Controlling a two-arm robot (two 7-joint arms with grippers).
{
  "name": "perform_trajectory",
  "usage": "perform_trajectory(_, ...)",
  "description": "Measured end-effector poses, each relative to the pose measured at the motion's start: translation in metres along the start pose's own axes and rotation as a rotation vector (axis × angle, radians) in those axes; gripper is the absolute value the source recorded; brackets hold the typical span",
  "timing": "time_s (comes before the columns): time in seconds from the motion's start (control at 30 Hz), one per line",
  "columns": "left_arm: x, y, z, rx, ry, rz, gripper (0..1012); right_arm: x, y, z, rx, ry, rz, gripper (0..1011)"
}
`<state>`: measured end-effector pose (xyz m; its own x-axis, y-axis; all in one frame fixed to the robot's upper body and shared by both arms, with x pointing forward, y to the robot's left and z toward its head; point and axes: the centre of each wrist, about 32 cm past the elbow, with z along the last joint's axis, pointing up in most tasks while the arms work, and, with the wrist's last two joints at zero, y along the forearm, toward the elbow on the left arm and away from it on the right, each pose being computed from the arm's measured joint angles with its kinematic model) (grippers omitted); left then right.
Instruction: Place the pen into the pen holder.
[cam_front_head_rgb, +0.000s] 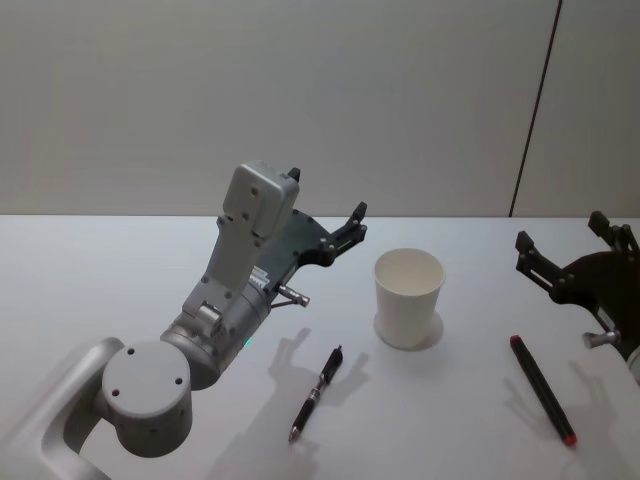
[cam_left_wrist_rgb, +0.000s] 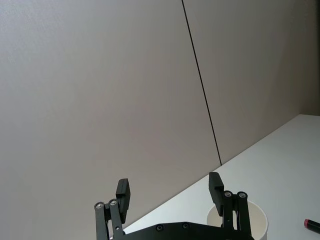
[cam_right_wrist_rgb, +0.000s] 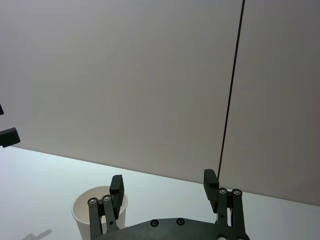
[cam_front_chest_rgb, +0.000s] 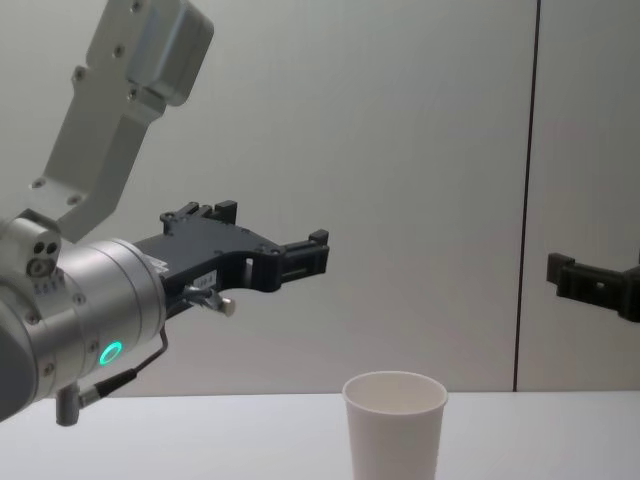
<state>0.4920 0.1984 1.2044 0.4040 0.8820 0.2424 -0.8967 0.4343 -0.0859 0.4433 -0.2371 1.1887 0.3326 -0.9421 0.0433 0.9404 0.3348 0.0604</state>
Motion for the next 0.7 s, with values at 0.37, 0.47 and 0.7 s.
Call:
perform_trajectory(0.37,0.0000,0.0000,0.0000,0.000,0.000,0.000,1004,0.000,0.001,0.000,-0.002,0.000,-0.001,1002)
perform_trajectory(0.47,0.0000,0.0000,0.0000,0.000,0.000,0.000,1004,0.000,0.003,0.001,-0.009,0.000,-0.005,1002)
perform_trajectory(0.7,0.0000,0.0000,0.0000,0.000,0.000,0.000,1004,0.000,0.012,0.002,-0.050,-0.004,-0.028,1002)
